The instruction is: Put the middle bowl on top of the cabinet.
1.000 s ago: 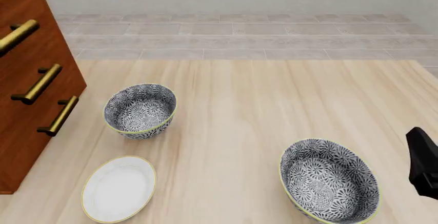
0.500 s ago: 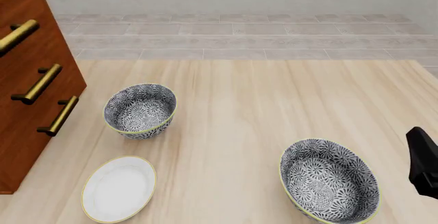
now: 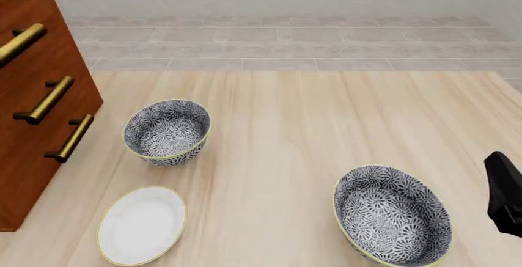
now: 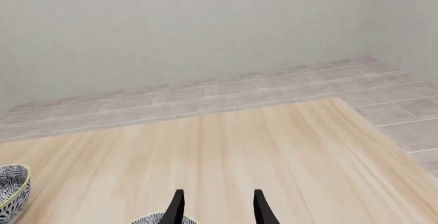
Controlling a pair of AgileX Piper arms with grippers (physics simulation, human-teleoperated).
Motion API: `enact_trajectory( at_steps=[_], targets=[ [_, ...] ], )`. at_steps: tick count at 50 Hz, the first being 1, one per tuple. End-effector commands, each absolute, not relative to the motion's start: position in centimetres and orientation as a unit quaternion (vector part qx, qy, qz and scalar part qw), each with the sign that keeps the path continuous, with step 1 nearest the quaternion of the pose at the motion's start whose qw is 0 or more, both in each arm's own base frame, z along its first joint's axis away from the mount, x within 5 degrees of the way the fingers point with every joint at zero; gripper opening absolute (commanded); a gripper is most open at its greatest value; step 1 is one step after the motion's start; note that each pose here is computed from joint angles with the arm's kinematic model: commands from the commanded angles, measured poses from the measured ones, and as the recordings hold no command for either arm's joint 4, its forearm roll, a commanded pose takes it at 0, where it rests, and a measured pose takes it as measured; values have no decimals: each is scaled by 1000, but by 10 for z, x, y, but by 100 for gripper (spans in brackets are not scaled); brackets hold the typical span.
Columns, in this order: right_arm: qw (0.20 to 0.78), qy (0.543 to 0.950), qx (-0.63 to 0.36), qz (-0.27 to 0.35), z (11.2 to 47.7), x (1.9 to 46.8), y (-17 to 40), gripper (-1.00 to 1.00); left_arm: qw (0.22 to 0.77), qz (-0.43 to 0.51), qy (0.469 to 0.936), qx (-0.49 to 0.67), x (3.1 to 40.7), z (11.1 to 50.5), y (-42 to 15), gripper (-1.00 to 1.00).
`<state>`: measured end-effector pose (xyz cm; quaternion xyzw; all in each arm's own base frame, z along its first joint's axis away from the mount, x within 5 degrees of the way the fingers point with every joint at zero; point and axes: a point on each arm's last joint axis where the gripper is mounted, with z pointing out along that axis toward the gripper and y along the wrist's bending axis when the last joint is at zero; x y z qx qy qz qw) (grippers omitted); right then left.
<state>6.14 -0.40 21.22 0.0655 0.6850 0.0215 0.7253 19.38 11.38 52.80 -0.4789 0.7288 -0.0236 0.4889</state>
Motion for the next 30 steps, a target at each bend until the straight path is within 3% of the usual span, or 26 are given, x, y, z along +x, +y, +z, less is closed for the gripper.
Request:
enact_trajectory(
  at_steps=[1, 30],
  targets=[
    [725, 685, 66, 21, 212, 61, -4, 100, 492, -13, 722, -487, 190, 528, 121, -100],
    [725, 685, 67, 21, 212, 62, -4, 100, 474, 12, 711, -519, 191, 512, 147, -100]
  ],
)
